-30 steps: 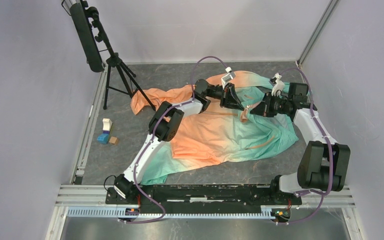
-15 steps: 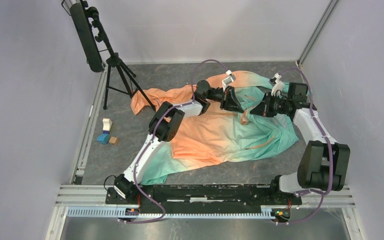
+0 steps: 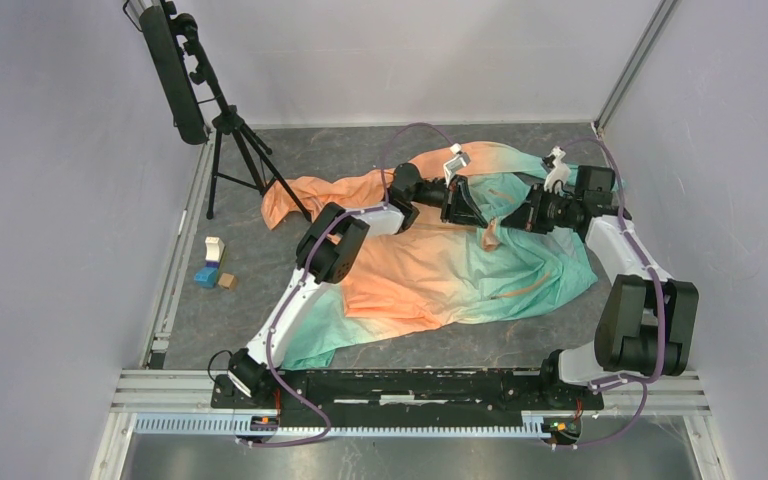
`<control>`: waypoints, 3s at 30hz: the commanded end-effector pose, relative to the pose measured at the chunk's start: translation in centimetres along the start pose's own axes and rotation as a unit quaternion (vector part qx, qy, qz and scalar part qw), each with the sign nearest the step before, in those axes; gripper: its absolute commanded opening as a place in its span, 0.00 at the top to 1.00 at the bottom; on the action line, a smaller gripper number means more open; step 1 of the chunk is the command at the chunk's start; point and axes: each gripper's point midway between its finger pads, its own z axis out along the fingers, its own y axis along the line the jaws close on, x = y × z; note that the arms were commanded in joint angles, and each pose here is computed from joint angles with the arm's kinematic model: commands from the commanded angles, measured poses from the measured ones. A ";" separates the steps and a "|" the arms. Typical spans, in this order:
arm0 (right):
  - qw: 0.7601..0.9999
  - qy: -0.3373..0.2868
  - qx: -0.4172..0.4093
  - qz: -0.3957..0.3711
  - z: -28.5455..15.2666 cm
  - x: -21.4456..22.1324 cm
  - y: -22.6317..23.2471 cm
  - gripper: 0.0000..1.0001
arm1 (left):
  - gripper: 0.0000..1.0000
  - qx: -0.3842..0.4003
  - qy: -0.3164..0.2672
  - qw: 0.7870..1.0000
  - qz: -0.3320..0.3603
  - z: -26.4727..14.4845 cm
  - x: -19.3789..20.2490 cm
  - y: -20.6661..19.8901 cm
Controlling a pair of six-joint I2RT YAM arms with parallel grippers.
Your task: Zip up the jacket
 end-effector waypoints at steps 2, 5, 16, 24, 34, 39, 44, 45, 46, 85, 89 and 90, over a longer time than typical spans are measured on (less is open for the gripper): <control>0.998 -0.067 -0.001 0.001 -0.3 -3.2 -0.3 1.00 | 0.98 0.009 -0.010 0.998 0.069 0.4 -3.6 -2.4; 0.996 -0.087 -0.030 0.013 0.0 -3.6 0.5 1.00 | 0.98 0.007 -0.010 0.998 0.066 0.7 -3.3 -2.4; 0.984 -0.147 -0.101 0.018 -1.0 -5.0 3.3 1.00 | 0.98 -0.004 -0.007 0.998 0.058 0.8 -2.6 -1.9; 0.984 -0.152 -0.095 0.014 -1.1 -4.0 2.2 1.00 | 0.98 -0.020 -0.011 0.998 0.056 0.7 -3.1 -1.9; 0.972 -0.182 -0.071 -0.127 -0.7 -3.3 1.0 1.00 | 0.54 -0.089 -0.047 0.995 0.027 0.1 -5.4 -1.2; 0.959 -0.215 -0.072 -0.170 -1.4 -4.3 1.7 1.00 | 0.42 -0.133 -0.086 0.987 -0.009 -1.5 -6.6 -1.7; 0.950 -0.231 -0.046 -0.205 -2.1 -5.0 1.6 1.00 | 0.42 -0.177 -0.133 0.970 -0.097 -2.0 -8.5 -3.1; 0.948 -0.233 -0.044 -0.211 -2.2 -5.1 1.7 1.00 | 0.44 -0.209 -0.146 0.955 -0.149 -2.6 -8.1 -2.6; 0.947 -0.235 -0.042 -0.214 -2.4 -5.2 1.9 1.00 | 0.44 -0.255 -0.166 0.928 -0.213 -3.3 -7.9 -1.9; 0.931 -0.247 -0.023 -0.269 -3.5 -5.0 4.2 1.00 | 0.37 -0.572 -0.179 0.687 -0.410 0.1 -8.1 -3.2; 0.934 -0.241 -0.022 -0.264 -3.3 -4.9 4.0 1.00 | 0.38 -0.576 -0.163 0.693 -0.402 1.0 -7.8 -3.0; 0.934 -0.241 -0.022 -0.264 -3.3 -4.9 4.1 1.00 | 0.38 -0.576 -0.161 0.694 -0.401 1.2 -7.7 -2.9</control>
